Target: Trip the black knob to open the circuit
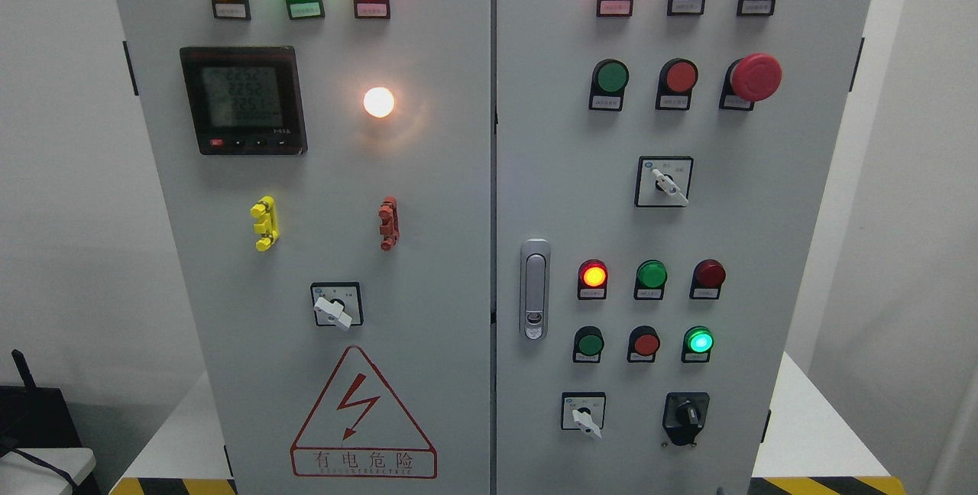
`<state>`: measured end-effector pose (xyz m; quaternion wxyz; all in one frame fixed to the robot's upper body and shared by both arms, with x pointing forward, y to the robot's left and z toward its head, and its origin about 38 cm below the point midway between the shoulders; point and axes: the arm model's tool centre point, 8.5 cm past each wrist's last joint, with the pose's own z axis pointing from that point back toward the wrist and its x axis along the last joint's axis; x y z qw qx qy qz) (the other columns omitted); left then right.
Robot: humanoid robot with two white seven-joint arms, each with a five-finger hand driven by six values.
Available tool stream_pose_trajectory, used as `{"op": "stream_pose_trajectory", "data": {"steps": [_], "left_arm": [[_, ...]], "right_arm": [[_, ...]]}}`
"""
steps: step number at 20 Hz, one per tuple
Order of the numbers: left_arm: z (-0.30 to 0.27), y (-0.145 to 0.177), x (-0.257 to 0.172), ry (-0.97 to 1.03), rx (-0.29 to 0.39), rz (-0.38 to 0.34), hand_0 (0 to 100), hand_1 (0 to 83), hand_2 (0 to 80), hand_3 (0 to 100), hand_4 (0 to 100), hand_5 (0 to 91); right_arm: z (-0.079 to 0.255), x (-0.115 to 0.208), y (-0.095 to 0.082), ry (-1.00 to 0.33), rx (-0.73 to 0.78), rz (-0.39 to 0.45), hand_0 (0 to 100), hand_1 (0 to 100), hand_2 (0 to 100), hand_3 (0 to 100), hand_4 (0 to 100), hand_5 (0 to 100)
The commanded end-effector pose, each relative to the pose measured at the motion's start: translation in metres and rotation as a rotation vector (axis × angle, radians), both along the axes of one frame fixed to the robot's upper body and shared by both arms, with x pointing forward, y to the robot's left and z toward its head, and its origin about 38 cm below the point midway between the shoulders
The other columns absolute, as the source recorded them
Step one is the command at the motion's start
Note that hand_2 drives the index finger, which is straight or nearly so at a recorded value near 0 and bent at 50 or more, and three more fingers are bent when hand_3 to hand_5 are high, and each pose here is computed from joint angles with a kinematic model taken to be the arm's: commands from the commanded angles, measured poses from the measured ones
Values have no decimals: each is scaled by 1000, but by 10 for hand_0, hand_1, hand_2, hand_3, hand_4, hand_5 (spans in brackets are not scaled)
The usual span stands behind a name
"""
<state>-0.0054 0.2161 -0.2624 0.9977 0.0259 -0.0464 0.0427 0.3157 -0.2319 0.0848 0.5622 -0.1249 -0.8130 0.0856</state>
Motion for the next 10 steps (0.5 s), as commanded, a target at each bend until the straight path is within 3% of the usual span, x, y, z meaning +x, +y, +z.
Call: {"op": "stream_pose_trajectory", "data": {"steps": [1,10], "left_arm": [[0,-1,5,-8,-3,-34,120,389,0,0,0,0],[0,0,5,-8,-1,-34,120,389,0,0,0,0]], "right_arm": [[11,-20,4,-23,-11,30,11,122,0,101,125,146],[9,-47,-9,2,6,42,0,132,0,112,143,164]]}}
